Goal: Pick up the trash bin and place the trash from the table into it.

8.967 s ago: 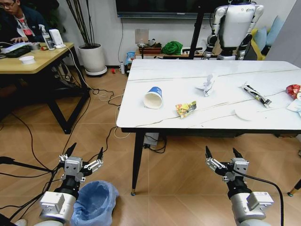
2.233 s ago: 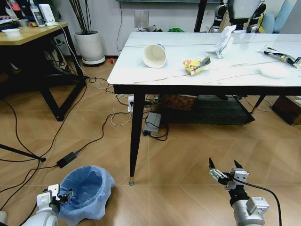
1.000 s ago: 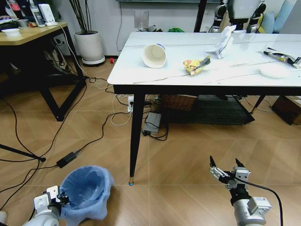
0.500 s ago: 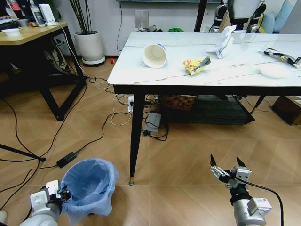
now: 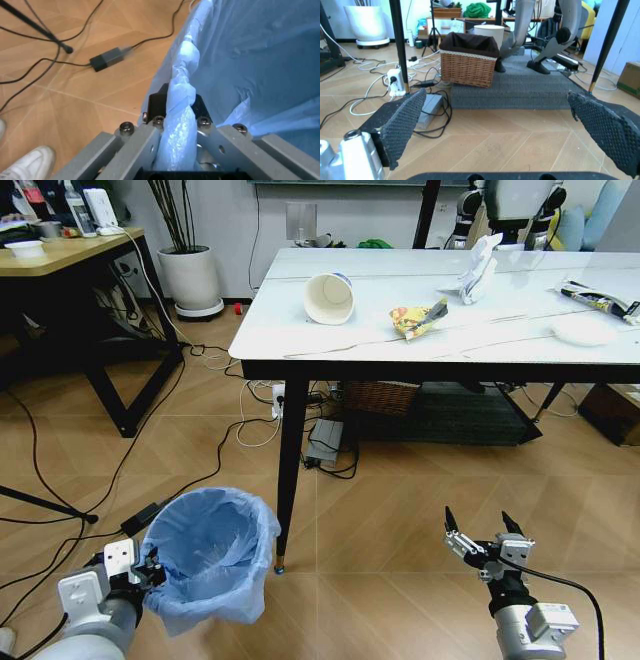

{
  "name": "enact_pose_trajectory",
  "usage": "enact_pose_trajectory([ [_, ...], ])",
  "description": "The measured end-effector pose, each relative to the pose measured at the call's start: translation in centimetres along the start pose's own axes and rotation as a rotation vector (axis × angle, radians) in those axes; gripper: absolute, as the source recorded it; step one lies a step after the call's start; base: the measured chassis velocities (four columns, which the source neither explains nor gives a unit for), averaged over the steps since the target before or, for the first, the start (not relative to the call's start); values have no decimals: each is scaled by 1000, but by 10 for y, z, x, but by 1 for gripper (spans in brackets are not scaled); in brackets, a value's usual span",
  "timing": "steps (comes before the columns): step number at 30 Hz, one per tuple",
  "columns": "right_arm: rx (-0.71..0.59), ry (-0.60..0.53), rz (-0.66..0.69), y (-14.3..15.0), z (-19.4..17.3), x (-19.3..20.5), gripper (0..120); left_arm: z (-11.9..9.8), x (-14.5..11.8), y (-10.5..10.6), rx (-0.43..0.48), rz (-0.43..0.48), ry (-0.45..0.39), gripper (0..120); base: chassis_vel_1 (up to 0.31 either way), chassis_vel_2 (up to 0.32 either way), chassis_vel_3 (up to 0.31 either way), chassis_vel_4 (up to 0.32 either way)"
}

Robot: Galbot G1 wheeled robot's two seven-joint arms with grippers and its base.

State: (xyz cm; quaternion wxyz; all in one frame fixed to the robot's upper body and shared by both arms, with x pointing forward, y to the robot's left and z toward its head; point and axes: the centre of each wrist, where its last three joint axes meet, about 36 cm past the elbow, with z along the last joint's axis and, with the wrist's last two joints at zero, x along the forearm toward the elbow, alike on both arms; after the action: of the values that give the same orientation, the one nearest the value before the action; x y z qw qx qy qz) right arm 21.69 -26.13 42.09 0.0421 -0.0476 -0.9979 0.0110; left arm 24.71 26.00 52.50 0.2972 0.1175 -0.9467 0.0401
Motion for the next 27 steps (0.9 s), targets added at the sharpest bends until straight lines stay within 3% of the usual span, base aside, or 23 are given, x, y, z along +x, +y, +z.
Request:
enact_pose_trajectory([
  [3, 7, -3, 9, 3, -2, 3, 100, -2, 6, -18, 23, 41, 57, 0, 0, 0, 0, 0],
  [11, 5, -1, 25, 6, -3, 6, 100, 4, 8, -35, 32, 127, 168, 0, 0, 0, 0, 0],
  [17, -1, -3, 40, 8, -2, 7, 100, 7, 8, -33, 49, 140, 234, 0, 0, 0, 0, 0],
  [27, -8, -8, 51, 9, -2, 6, 100, 9, 7, -24, 36, 105, 242, 0, 0, 0, 0, 0],
])
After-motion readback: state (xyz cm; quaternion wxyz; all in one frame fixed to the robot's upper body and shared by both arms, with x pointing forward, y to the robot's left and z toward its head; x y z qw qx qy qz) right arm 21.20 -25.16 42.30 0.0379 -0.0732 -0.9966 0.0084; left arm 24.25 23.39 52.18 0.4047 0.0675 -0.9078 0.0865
